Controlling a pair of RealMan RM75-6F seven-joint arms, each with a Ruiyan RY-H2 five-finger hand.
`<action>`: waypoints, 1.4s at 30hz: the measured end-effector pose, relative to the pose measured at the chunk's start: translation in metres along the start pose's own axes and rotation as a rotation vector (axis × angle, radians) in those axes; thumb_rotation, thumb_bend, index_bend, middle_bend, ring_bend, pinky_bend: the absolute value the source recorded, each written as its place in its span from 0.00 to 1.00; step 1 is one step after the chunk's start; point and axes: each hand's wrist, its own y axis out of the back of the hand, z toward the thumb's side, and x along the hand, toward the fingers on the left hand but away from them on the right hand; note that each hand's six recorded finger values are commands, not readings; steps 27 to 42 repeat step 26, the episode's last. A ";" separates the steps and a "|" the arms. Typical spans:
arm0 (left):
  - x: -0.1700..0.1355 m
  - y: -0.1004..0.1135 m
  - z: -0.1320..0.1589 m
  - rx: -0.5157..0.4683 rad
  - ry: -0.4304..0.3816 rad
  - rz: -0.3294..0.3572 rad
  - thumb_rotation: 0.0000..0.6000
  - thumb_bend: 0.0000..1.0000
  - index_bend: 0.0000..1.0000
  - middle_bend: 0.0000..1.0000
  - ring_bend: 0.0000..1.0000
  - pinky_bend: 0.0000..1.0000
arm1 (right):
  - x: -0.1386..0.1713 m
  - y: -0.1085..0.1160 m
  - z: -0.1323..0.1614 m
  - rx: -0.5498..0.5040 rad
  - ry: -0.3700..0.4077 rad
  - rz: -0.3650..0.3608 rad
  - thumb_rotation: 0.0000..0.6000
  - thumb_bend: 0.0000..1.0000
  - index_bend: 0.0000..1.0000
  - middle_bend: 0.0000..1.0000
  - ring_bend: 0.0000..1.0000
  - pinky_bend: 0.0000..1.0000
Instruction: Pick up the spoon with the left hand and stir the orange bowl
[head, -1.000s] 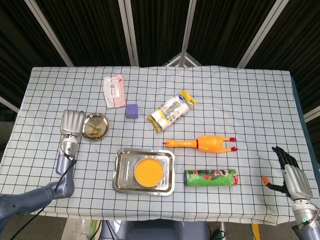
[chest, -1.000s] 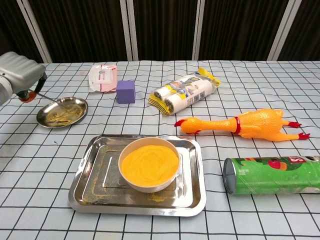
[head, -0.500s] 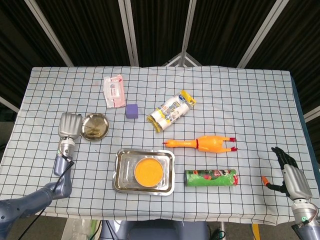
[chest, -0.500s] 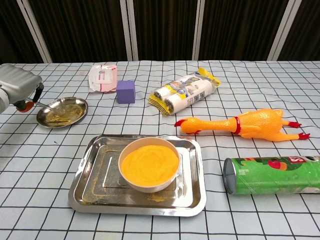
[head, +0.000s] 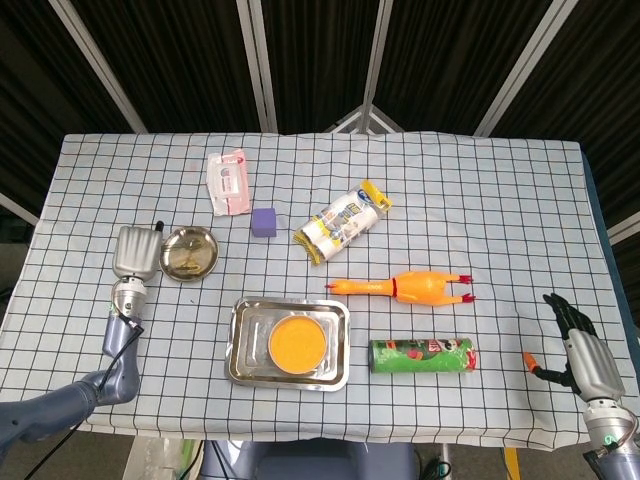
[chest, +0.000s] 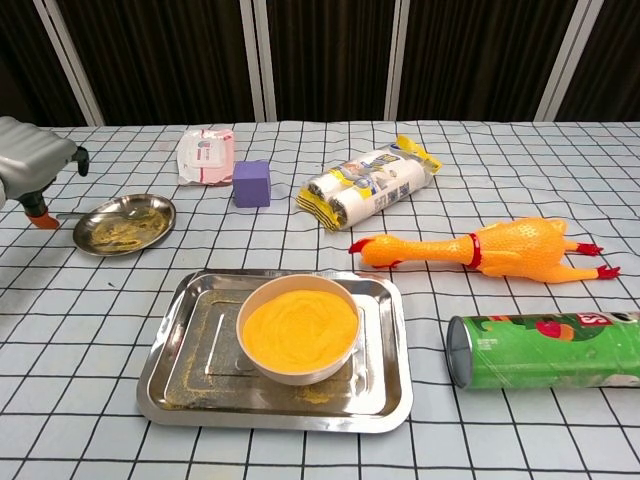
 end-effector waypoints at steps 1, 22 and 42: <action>-0.003 0.002 -0.001 -0.015 -0.002 0.007 1.00 0.26 0.21 0.62 0.65 0.74 | 0.000 0.000 0.000 0.002 0.002 0.000 1.00 0.37 0.00 0.00 0.00 0.00; -0.172 0.020 -0.103 -0.370 -0.023 0.100 1.00 0.11 0.00 0.00 0.00 0.00 | 0.003 0.008 0.003 0.176 0.073 -0.082 1.00 0.37 0.00 0.00 0.00 0.00; -0.210 0.020 -0.122 -0.376 -0.032 0.112 1.00 0.11 0.00 0.00 0.00 0.00 | 0.006 0.007 0.004 0.190 0.085 -0.098 1.00 0.37 0.00 0.00 0.00 0.00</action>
